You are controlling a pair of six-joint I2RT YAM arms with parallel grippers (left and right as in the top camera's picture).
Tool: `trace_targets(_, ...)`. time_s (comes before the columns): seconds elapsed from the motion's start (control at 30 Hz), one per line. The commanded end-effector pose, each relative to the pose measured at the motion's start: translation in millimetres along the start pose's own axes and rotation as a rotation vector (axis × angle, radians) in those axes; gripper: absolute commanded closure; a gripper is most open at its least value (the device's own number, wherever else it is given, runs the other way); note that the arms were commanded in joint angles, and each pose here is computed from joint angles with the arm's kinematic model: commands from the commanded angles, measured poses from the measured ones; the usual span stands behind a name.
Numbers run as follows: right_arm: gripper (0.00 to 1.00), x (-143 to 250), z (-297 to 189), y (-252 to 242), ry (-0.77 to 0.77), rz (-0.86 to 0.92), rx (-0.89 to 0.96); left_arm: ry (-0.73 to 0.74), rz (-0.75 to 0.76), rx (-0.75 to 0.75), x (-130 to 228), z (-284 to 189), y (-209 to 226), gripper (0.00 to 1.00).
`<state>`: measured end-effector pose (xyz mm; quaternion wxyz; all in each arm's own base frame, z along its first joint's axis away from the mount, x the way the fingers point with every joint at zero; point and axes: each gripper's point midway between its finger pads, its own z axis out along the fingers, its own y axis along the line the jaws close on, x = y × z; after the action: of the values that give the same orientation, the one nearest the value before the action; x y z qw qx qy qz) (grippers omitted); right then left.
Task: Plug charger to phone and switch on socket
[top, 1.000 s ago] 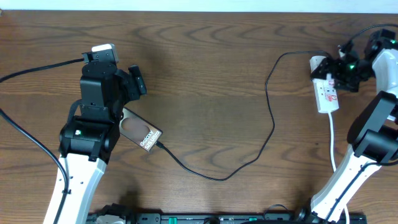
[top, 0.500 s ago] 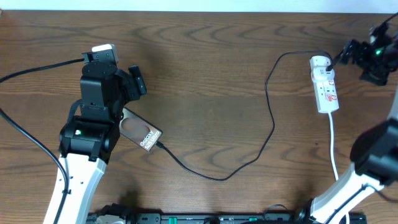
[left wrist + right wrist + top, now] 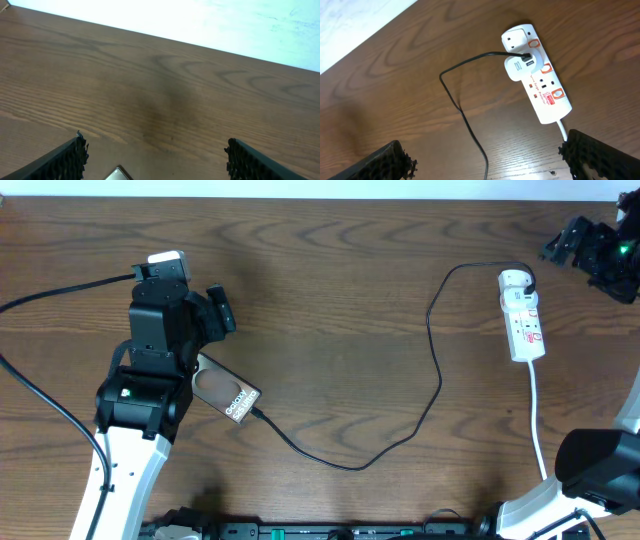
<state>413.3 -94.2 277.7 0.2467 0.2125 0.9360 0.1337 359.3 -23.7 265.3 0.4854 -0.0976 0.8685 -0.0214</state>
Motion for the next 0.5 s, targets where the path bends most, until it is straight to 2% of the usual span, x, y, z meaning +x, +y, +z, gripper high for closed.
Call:
trace_targets(0.0, 0.01, -0.8, -1.3, 0.5, -0.003, 0.013, -0.002, -0.02, 0.008, -0.007, -7.9, -3.1, -0.5, 0.14)
trace_targets(0.27, 0.01, -0.8, -1.3, 0.5, -0.003, 0.013, -0.002, -0.03, 0.009, 0.001, -7.8, -17.8, 0.3, 0.14)
trace_targets(0.47, 0.01, -0.7, -1.3, 0.5, -0.003, 0.013, -0.003, -0.064, 0.015, 0.018, 4.3, -72.0, 12.3, 0.14)
